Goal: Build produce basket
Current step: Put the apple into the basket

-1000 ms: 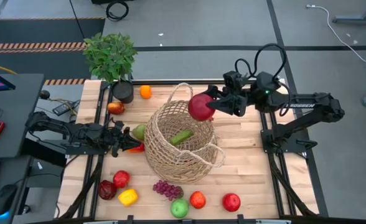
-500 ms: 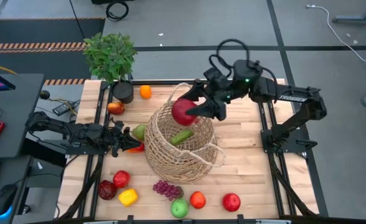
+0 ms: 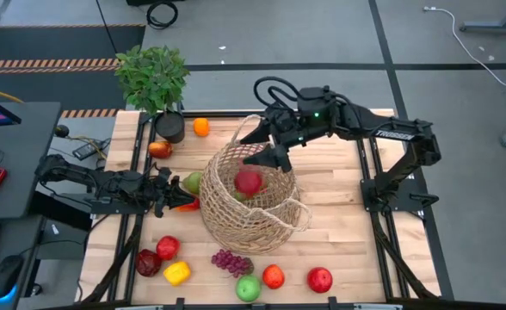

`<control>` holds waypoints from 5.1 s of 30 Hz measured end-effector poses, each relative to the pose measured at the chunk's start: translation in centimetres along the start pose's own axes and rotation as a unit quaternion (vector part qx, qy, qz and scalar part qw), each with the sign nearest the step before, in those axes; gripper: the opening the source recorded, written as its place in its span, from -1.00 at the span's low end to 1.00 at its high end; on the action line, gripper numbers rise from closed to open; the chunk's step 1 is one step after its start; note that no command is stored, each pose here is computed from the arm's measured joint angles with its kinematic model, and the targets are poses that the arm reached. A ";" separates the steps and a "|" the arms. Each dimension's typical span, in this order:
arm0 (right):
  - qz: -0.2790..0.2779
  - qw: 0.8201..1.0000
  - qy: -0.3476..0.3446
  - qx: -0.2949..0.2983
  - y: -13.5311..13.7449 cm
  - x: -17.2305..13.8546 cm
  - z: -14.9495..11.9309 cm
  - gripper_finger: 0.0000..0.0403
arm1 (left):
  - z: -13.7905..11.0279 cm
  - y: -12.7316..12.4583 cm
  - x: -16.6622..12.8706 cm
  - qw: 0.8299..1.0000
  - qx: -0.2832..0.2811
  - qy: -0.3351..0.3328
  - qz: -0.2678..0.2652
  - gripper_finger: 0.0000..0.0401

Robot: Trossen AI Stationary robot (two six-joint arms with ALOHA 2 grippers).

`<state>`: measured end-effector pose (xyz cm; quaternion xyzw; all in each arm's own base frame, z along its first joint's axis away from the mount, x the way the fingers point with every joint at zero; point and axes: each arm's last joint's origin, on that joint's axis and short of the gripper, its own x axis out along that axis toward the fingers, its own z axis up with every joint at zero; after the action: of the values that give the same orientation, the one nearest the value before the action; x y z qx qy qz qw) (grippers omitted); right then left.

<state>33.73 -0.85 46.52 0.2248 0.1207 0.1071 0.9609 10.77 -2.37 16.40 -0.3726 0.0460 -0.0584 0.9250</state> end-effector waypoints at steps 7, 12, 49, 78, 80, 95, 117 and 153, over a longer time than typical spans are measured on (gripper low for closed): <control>-0.016 1.000 0.009 0.004 -0.1 -0.2 -0.2 0.83 | 0.0 0.0 0.0 1.000 0.000 0.000 0.000 -0.71; -0.032 0.999 0.032 0.011 -0.3 -0.2 -0.7 0.83 | 0.0 0.0 0.0 1.000 0.000 0.000 0.000 -0.71; -0.142 0.966 0.188 -0.102 -2.3 -3.1 -3.0 0.73 | 0.0 0.0 0.0 1.000 0.000 0.000 0.000 -0.69; 0.000 0.996 0.065 -0.067 2.9 -17.6 -13.7 0.72 | 0.0 0.0 0.0 1.000 0.000 0.000 0.000 -0.69; 0.001 0.996 0.056 -0.068 2.9 -18.0 -14.2 0.72 | 0.0 0.0 0.0 1.000 0.000 0.000 0.000 -0.69; 0.050 0.992 0.115 -0.029 3.6 -15.9 -18.6 0.72 | 0.0 0.0 0.0 1.000 0.000 0.000 0.000 -0.69; 0.259 0.911 0.202 -0.248 10.8 -11.2 -22.9 0.72 | 0.0 0.0 0.0 1.000 0.000 0.000 0.000 -0.72; 0.126 0.820 0.378 -0.410 13.2 -0.5 -38.0 0.77 | 0.0 0.0 0.0 1.000 0.000 0.000 0.000 -0.71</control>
<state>20.63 26.00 19.62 -0.2346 0.3905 0.3435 0.8213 10.77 -2.37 16.40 -0.3726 0.0458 -0.0583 0.9250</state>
